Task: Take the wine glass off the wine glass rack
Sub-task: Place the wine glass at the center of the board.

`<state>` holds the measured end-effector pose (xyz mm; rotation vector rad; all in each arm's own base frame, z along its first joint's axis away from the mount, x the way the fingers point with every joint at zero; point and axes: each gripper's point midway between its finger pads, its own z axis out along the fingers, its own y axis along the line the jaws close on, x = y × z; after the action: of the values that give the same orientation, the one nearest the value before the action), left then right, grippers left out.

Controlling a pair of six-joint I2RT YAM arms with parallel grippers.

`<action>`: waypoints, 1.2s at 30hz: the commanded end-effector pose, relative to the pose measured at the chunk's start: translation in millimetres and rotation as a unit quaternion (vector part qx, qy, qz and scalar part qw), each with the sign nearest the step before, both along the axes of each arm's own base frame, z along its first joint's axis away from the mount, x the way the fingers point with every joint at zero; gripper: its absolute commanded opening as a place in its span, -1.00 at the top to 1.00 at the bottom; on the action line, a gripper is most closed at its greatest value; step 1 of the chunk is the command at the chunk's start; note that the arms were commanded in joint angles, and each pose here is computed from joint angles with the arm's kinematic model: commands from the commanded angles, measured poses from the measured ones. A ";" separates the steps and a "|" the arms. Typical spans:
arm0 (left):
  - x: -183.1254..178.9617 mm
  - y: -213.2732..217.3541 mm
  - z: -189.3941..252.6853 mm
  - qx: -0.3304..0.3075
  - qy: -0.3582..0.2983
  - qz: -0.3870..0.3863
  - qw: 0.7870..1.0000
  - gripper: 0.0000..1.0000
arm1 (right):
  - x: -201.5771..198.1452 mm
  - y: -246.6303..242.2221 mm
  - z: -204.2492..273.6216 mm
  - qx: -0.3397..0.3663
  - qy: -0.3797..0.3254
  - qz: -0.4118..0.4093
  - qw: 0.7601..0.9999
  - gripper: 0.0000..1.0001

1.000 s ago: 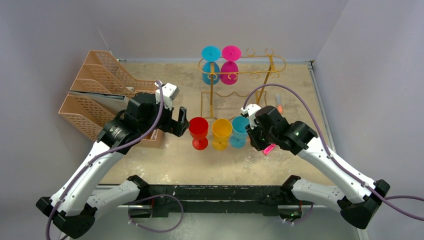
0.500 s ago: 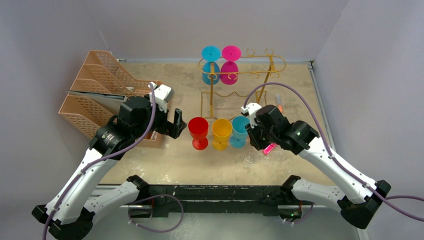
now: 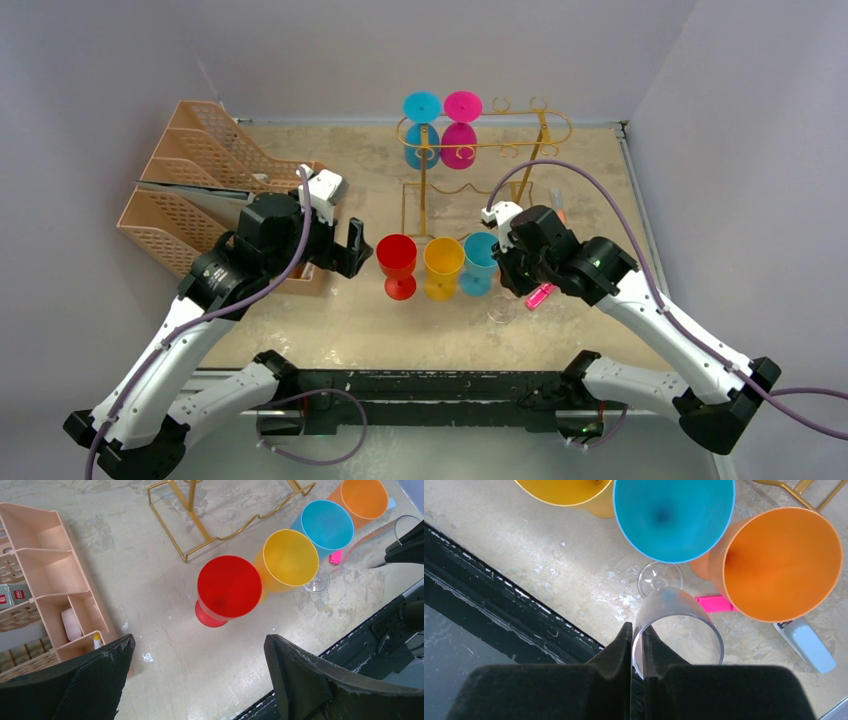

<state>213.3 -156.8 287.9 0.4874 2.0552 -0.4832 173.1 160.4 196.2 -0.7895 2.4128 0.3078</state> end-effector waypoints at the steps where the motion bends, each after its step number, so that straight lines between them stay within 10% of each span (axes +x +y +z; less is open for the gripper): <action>1: 0.7 1.0 10.4 -0.008 -0.016 0.001 1.000 -1.00 | 3.9 -1.3 9.3 0.000 -0.014 -0.007 1.000 0.78; 36: -3.2 -8.5 -20.4 -0.013 0.046 -0.002 0.999 -1.00 | 40.3 21.8 149.5 0.184 -0.137 -0.112 0.967 0.06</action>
<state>213.1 -164.8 269.2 0.4789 2.1273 -0.5190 193.7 170.4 321.2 -0.4433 2.1001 0.4945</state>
